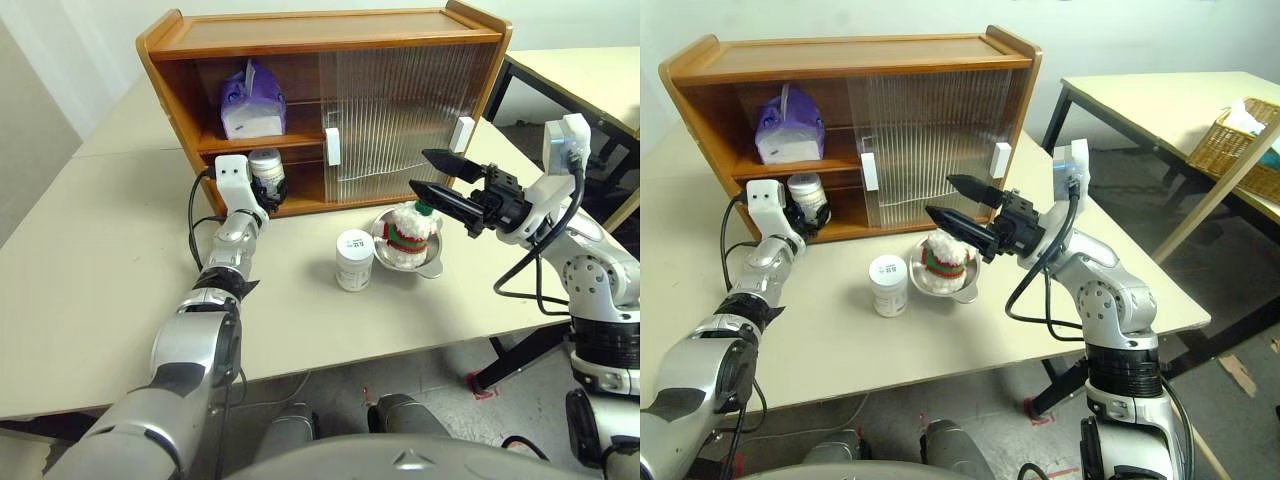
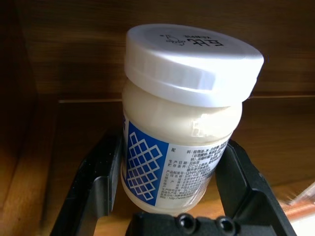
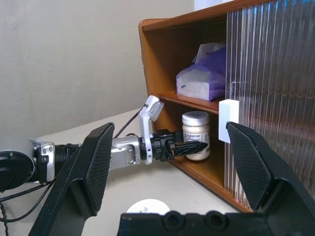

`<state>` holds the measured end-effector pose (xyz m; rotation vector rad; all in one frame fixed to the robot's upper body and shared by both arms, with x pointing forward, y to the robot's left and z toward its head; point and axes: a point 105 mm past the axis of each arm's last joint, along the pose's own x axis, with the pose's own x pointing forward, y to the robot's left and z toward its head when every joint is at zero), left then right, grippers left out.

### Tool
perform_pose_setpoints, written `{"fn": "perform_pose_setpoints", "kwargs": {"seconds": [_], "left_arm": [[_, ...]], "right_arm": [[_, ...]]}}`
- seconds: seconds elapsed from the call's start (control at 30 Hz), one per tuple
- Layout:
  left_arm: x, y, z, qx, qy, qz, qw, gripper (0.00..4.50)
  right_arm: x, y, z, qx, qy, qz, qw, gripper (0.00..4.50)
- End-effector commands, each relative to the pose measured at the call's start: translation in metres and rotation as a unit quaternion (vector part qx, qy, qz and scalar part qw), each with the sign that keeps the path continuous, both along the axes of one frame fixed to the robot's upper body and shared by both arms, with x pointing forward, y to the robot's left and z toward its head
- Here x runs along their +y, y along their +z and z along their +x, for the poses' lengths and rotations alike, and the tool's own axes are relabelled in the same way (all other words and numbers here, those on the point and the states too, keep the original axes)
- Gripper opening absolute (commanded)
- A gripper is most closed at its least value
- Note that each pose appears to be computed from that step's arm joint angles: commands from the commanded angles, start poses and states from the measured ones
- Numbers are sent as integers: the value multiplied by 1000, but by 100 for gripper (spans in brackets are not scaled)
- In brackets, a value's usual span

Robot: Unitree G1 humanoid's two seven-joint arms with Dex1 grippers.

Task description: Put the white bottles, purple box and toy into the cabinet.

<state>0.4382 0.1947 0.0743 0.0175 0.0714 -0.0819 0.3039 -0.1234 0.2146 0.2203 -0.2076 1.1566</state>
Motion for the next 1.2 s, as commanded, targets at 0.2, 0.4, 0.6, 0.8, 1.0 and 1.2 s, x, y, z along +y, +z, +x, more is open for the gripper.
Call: {"fn": "perform_pose_setpoints", "kwargs": {"seconds": [0.2, 0.4, 0.6, 0.8, 1.0, 1.2], "left_arm": [[-14, 9, 9, -1, 0, 34, 999, 306], [-16, 8, 11, 9, 3, 38, 999, 341], [-14, 3, 9, 16, 0, 19, 1000, 447], [-16, -3, 4, 12, -13, -2, 1000, 447], [-14, -8, -4, -1, -22, -16, 1000, 447], [-2, -17, -20, -17, -16, -21, 1000, 447]], "right_arm": [[-2, 2, -3, -9, -10, -1, 1000, 450], [-7, 7, -3, -16, -20, -2, 1000, 450], [-9, 6, -4, -14, -23, -3, 1000, 450], [-7, 8, -2, -15, -19, 0, 1000, 450], [-5, 7, -2, -13, -13, 0, 1000, 450], [-3, 6, -3, -11, -9, 2, 1000, 450]]}}
